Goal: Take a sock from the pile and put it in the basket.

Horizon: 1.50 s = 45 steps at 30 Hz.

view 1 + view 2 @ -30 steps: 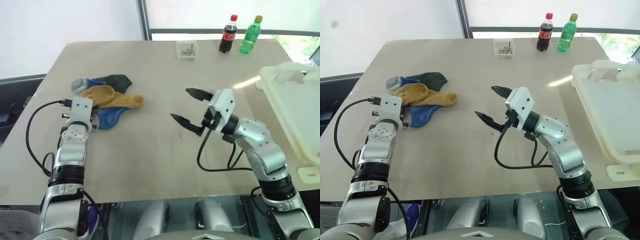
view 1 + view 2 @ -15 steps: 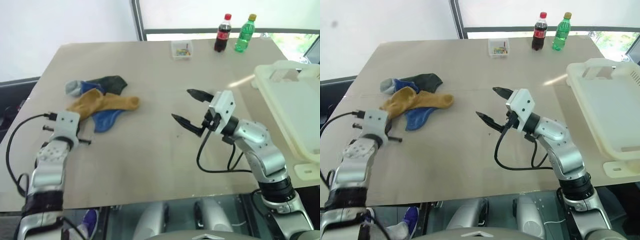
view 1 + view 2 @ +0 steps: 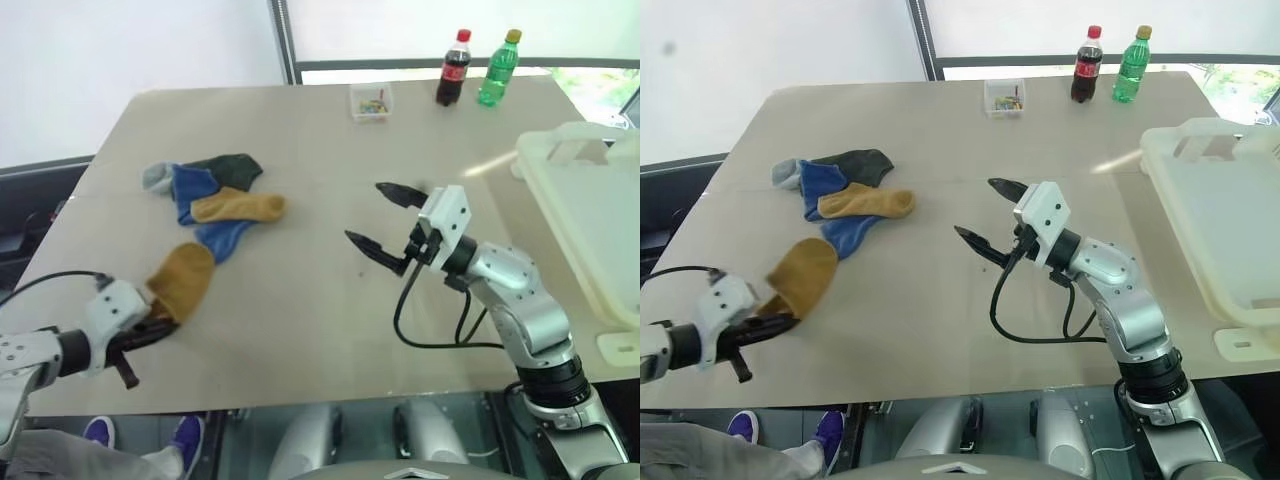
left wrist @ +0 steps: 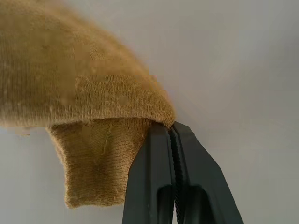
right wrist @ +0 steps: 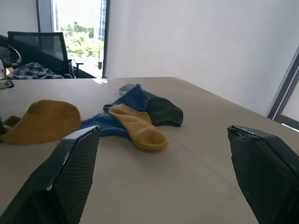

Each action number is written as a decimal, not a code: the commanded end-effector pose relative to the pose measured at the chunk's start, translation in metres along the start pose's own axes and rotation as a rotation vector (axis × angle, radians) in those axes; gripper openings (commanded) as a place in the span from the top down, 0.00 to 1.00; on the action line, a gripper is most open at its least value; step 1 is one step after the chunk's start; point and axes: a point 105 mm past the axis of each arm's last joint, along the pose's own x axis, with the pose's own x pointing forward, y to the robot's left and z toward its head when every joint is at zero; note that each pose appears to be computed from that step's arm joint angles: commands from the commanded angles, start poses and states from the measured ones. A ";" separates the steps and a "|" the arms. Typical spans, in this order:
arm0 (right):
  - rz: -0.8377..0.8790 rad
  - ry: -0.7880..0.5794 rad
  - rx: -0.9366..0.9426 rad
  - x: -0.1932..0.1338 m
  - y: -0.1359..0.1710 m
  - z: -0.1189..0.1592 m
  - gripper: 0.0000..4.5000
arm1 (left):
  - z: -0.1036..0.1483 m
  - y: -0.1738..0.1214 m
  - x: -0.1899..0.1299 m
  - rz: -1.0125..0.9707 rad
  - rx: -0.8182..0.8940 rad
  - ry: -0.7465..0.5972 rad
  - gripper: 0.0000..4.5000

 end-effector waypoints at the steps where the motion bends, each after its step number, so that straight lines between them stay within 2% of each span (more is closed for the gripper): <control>1: -0.036 -0.032 -0.042 -0.006 -0.005 0.011 0.00 | 0.013 -0.032 0.024 -0.226 0.094 -0.026 0.98; 4: -0.058 -0.027 -0.047 -0.009 -0.006 0.013 0.00 | 0.027 -0.044 0.039 -0.322 0.167 -0.058 0.98; 7: -0.098 -0.010 -0.064 -0.018 -0.012 0.014 0.00 | 0.068 -0.044 0.069 -0.359 0.183 -0.192 0.98; 10: -0.134 -0.001 -0.082 -0.023 -0.017 0.016 0.00 | 0.091 -0.046 0.097 -0.400 0.213 -0.238 0.98; 14: -0.180 0.011 -0.106 -0.031 -0.023 0.020 0.00 | 0.131 -0.042 0.141 -0.371 0.189 -0.314 0.98; 16: -0.196 0.020 -0.112 -0.034 -0.025 0.020 0.00 | 0.144 -0.038 0.156 -0.323 0.165 -0.318 0.98; 20: -0.202 0.044 -0.118 -0.041 -0.022 0.019 0.00 | 0.141 -0.027 0.166 -0.210 0.082 -0.262 0.98; 27: -0.132 0.182 -0.105 -0.066 -0.003 -0.004 0.00 | 0.108 -0.048 0.124 -0.200 -0.018 -0.212 0.98; 32: -0.022 0.387 -0.110 -0.081 0.020 -0.049 0.00 | 0.110 -0.042 0.113 -0.121 -0.073 -0.268 0.98; 35: -0.053 0.400 -0.073 -0.085 0.021 -0.055 0.00 | 0.117 -0.042 0.103 -0.133 -0.132 -0.333 0.80; 36: -0.067 0.387 -0.063 -0.085 0.020 -0.052 0.00 | 0.121 -0.043 0.097 -0.144 -0.146 -0.366 0.70; 37: -0.076 0.377 -0.057 -0.084 0.020 -0.050 0.12 | 0.123 -0.044 0.093 -0.151 -0.153 -0.387 0.59; 38: -0.080 0.352 -0.033 -0.084 0.020 -0.044 0.19 | 0.126 -0.043 0.088 -0.159 -0.174 -0.413 0.49; 39: -0.069 0.333 -0.006 -0.084 0.023 -0.040 0.30 | 0.127 -0.042 0.082 -0.173 -0.193 -0.433 0.38; 42: 0.001 0.318 0.059 -0.081 0.036 -0.036 0.64 | 0.122 -0.037 0.073 -0.208 -0.253 -0.432 0.38; 45: 0.038 0.330 0.079 -0.075 0.042 -0.038 0.64 | 0.117 -0.022 0.073 -0.163 -0.340 -0.421 0.38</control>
